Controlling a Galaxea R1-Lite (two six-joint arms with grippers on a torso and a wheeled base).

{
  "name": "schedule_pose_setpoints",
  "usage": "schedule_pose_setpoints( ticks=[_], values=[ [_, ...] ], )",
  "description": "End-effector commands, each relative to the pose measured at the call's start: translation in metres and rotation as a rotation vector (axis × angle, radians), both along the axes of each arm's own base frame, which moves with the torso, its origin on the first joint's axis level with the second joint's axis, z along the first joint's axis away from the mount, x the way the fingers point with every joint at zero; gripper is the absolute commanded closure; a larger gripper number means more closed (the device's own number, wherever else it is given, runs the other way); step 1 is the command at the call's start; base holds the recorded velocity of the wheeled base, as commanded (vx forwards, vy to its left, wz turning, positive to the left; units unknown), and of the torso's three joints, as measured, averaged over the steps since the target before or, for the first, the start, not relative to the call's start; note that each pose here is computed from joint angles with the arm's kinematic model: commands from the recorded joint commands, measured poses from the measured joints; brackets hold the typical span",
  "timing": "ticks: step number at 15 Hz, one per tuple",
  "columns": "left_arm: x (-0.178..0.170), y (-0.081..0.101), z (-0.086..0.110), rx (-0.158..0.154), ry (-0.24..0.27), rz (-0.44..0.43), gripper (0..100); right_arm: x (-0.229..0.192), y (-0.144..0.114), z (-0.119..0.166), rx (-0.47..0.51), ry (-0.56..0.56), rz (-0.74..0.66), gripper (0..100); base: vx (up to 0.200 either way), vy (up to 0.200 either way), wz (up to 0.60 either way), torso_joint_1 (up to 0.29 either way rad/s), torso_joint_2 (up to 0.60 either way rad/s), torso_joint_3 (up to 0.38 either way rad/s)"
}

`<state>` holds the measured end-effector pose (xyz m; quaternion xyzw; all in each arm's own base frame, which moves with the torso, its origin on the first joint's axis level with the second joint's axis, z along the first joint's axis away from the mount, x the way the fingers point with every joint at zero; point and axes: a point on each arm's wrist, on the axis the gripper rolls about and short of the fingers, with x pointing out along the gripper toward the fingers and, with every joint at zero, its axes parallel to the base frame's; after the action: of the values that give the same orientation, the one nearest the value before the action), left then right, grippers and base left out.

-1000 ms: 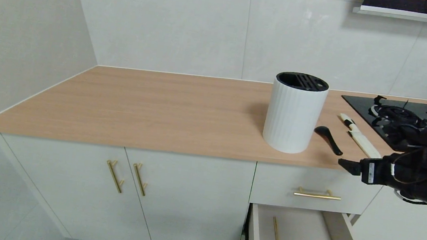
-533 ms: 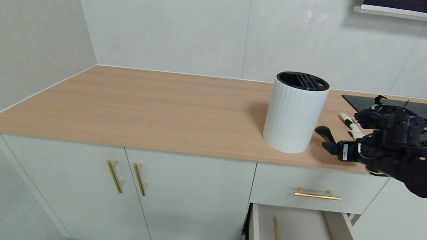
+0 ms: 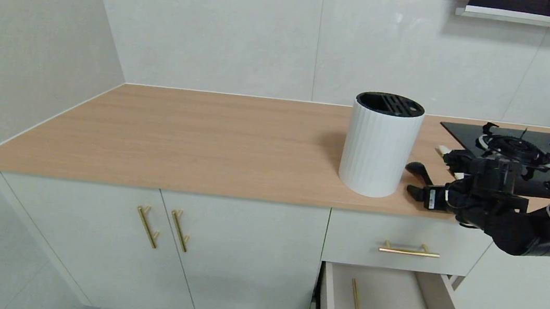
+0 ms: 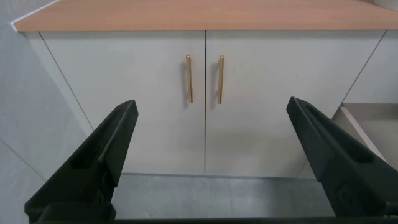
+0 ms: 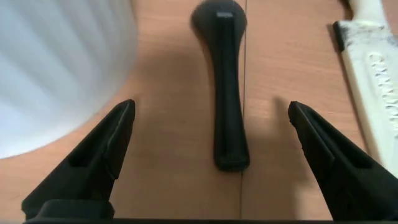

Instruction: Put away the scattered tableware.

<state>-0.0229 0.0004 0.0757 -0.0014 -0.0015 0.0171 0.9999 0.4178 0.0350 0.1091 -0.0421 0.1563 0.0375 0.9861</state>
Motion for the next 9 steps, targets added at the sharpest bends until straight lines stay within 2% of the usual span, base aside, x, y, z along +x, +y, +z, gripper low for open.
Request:
schedule_pose_setpoints(
  ticks=[1, 3, 4, 9],
  values=[
    [0.0001, 0.0000, -0.0001, 0.000, 0.001, 0.001, 0, 0.0053, -0.0011, -0.0095, -0.002, 0.017, -0.008, 0, 0.000, 0.000, 0.00, 0.000, 0.00, 0.000],
    [0.0001, 0.0000, -0.0001, 0.000, 0.001, 0.001, 0, 0.0066, -0.0019, -0.0093, -0.004, 0.014, -0.021, 0, 0.000, 0.000, 0.00, 0.000, 0.00, 0.000],
    [0.0001, 0.0000, -0.0001, 0.000, 0.001, 0.001, 0, 0.0066, -0.0020, -0.0093, -0.005, 0.014, -0.024, 100, 0.000, 0.000, 0.00, 0.000, 0.00, 0.000],
    [0.0001, 0.0000, -0.0001, 0.000, 0.001, 0.001, 0, 0.0070, -0.0019, -0.0086, -0.003, 0.013, -0.024, 100, 0.000, 0.000, 0.00, 0.000, 0.00, 0.000]
  ],
)
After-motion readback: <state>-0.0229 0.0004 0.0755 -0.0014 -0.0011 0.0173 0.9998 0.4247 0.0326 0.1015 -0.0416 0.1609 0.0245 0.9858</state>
